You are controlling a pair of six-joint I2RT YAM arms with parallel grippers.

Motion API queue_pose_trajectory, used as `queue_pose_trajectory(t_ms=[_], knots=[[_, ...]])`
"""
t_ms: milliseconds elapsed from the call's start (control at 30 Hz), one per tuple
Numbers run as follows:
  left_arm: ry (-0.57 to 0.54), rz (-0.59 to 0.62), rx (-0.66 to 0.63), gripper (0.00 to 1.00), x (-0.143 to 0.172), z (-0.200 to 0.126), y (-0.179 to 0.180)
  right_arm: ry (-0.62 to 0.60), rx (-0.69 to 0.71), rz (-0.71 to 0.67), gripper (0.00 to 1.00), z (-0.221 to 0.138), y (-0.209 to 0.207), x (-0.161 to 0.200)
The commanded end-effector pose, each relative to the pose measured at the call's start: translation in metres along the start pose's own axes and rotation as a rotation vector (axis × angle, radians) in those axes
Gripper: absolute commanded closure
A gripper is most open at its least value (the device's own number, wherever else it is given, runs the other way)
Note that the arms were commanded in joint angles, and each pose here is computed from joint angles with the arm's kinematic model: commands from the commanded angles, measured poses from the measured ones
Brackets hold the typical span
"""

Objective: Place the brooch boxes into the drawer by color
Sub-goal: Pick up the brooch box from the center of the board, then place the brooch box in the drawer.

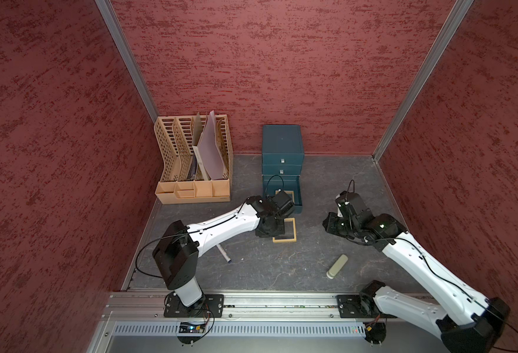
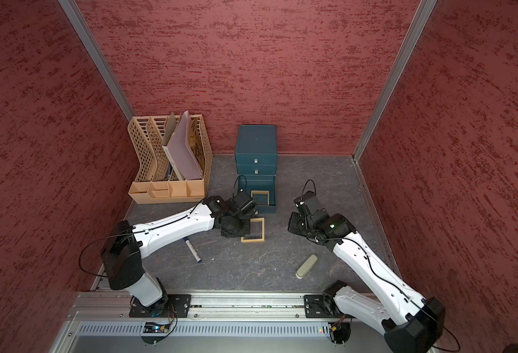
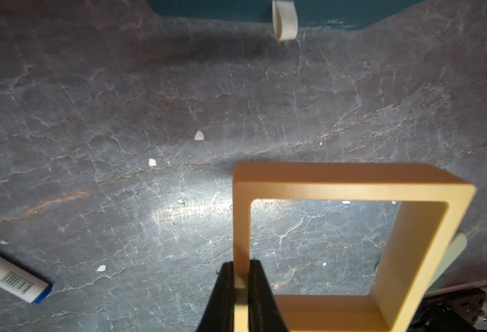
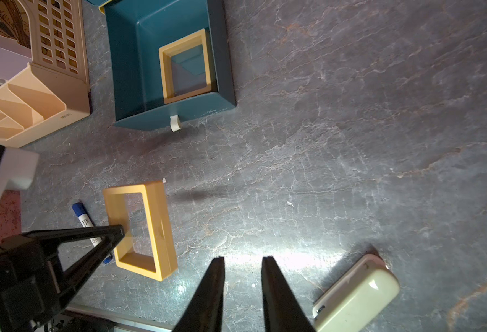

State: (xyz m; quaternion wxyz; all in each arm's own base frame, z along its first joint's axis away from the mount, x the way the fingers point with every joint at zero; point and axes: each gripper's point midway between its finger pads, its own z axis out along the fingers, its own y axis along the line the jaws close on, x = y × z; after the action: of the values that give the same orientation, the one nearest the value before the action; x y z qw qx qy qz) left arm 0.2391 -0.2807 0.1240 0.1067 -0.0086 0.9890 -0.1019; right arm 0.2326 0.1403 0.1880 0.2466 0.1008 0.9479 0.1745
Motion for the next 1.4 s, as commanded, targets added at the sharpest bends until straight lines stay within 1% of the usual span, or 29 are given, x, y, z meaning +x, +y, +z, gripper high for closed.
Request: queue_pose_trajectory(t_ms=[0, 333, 867, 1200, 1367], knots=[[-0.031, 0.025, -0.012, 1.0, -0.017, -0.008, 0.001, -0.01, -0.018, -0.019, 0.73, -0.001, 0.004, 0.0], [-0.112, 0.003, 0.005, 1.0, -0.067, -0.019, -0.002, -0.005, -0.042, -0.022, 0.73, 0.002, 0.008, 0.001], [-0.174, 0.004, 0.012, 1.0, -0.129, -0.026, -0.003, -0.018, -0.077, -0.023, 0.72, -0.004, 0.012, 0.0], [-0.201, 0.009, 0.007, 1.0, -0.172, -0.011, -0.009, -0.017, -0.08, -0.017, 0.72, -0.003, 0.012, 0.001], [-0.203, 0.016, 0.006, 1.0, -0.191, 0.005, -0.013, -0.012, -0.077, -0.017, 0.72, -0.002, 0.012, 0.002]])
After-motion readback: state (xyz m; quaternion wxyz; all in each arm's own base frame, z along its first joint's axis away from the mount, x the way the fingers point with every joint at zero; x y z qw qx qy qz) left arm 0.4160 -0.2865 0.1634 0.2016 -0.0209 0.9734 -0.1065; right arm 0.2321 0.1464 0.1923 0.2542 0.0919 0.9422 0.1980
